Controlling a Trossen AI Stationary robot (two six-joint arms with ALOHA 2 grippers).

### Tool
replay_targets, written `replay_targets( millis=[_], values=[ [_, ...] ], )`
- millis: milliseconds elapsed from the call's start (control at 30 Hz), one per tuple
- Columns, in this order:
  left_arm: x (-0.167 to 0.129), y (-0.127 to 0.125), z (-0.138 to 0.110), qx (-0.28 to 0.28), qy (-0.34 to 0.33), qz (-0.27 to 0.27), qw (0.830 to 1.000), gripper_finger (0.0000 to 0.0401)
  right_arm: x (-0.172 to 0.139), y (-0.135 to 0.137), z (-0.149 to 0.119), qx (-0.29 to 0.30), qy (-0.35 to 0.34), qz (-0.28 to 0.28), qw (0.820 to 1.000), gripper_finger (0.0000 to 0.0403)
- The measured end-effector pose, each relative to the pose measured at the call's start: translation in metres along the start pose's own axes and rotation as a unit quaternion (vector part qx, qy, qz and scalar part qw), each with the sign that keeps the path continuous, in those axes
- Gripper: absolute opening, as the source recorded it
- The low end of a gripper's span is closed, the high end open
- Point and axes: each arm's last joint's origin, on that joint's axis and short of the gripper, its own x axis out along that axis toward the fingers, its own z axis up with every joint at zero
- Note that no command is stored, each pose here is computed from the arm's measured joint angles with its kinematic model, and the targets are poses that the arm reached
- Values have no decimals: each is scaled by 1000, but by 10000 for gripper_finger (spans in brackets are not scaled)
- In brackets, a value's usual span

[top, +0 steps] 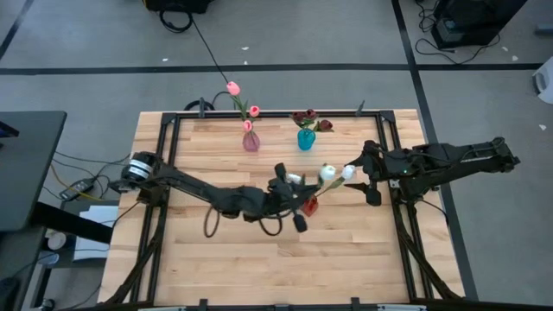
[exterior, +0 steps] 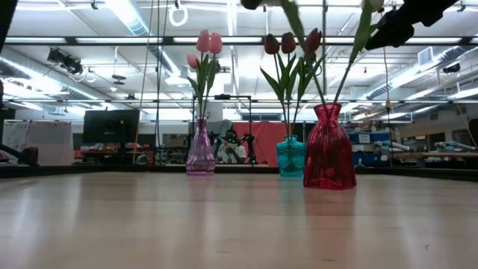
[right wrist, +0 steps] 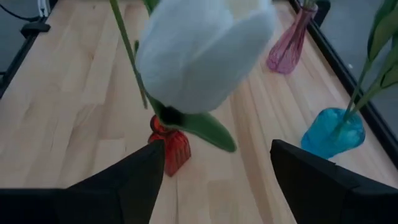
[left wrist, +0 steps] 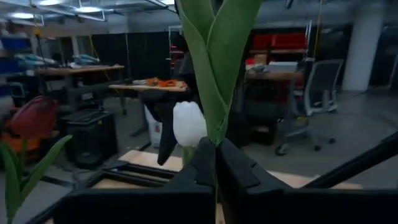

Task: Sort flowers into vase by color
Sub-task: Put the white tulip into the red vase

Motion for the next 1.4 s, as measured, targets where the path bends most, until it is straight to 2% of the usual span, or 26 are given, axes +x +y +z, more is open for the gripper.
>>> replay_targets(
  millis=[167,533,933,1067,1233,1333,1400],
  values=[
    [16,-4,-10,46,3,18,999,5,0,0,-1,6,5,-2,1000,302],
    [19,-2,-18,55,11,23,998,5,1,0,-1,11,6,-1,1000,300],
    [28,-4,-63,70,67,20,995,14,5,1,-1,9,16,-1,1000,299],
    [27,-2,-69,58,98,26,993,46,5,1,-1,8,17,-2,1000,299],
    [22,0,-77,66,155,33,985,119,5,1,-3,5,29,1,1000,299],
    [17,4,-69,81,180,40,979,150,5,1,-5,3,36,0,999,299],
    [15,6,-59,72,182,42,980,158,5,0,-5,3,36,-2,999,299]
  ],
)
